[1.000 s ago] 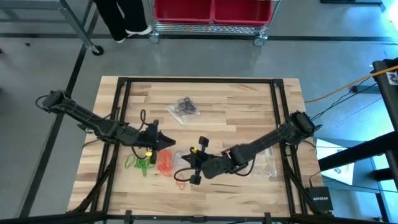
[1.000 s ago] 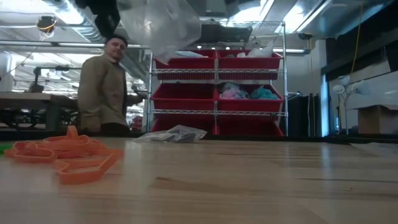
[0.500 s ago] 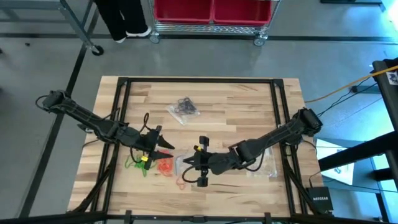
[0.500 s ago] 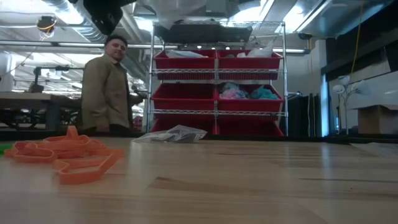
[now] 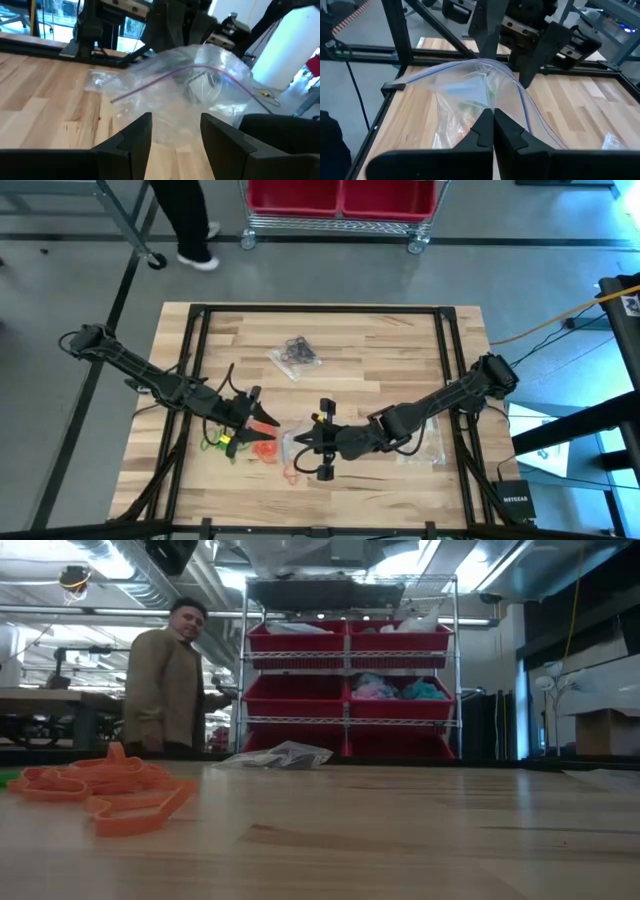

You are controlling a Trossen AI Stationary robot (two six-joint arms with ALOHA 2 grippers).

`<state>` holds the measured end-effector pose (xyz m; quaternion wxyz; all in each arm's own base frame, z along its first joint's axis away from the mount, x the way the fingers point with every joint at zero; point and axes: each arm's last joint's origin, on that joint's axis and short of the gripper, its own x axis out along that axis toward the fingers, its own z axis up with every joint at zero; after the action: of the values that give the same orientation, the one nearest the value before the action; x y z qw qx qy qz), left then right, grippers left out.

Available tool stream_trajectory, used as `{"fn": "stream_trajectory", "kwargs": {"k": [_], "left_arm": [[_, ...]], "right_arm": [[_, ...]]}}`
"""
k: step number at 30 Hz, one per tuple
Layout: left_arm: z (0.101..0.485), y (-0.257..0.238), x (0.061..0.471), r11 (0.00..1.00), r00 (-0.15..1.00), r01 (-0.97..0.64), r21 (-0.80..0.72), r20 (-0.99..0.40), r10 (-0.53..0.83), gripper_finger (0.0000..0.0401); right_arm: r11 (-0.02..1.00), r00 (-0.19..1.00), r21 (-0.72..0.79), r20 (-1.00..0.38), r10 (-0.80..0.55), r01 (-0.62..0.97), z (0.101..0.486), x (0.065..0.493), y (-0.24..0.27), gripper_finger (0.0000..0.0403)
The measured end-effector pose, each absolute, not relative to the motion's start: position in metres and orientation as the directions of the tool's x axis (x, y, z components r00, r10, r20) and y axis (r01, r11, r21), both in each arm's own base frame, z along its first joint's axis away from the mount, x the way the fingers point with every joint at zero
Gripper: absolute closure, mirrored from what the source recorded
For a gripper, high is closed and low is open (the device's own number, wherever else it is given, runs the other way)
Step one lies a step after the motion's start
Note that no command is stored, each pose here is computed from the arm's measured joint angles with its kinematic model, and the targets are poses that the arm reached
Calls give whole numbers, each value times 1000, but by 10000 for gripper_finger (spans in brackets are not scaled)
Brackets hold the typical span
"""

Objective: Sort rubber bands
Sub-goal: Open the transparent zip bag

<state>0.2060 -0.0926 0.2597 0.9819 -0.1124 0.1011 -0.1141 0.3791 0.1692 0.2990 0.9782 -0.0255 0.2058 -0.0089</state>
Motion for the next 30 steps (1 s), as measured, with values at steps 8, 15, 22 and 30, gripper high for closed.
{"fn": "stream_trajectory", "kwargs": {"k": [8,15,22,30], "left_arm": [[261,-94,207,946,956,208,-249,-155,-251,239],[264,-97,206,940,957,227,-256,-120,-264,239],[263,-95,208,949,967,186,-254,-126,-223,239],[258,-98,219,960,973,174,-218,-111,-201,239]], "right_arm": [[999,923,-46,-383,-36,20,301,381,167,403],[998,918,-51,-394,-43,25,300,382,164,403],[998,918,-52,-394,-45,27,299,382,164,403],[999,918,-39,-395,-45,32,294,389,159,403]]}}
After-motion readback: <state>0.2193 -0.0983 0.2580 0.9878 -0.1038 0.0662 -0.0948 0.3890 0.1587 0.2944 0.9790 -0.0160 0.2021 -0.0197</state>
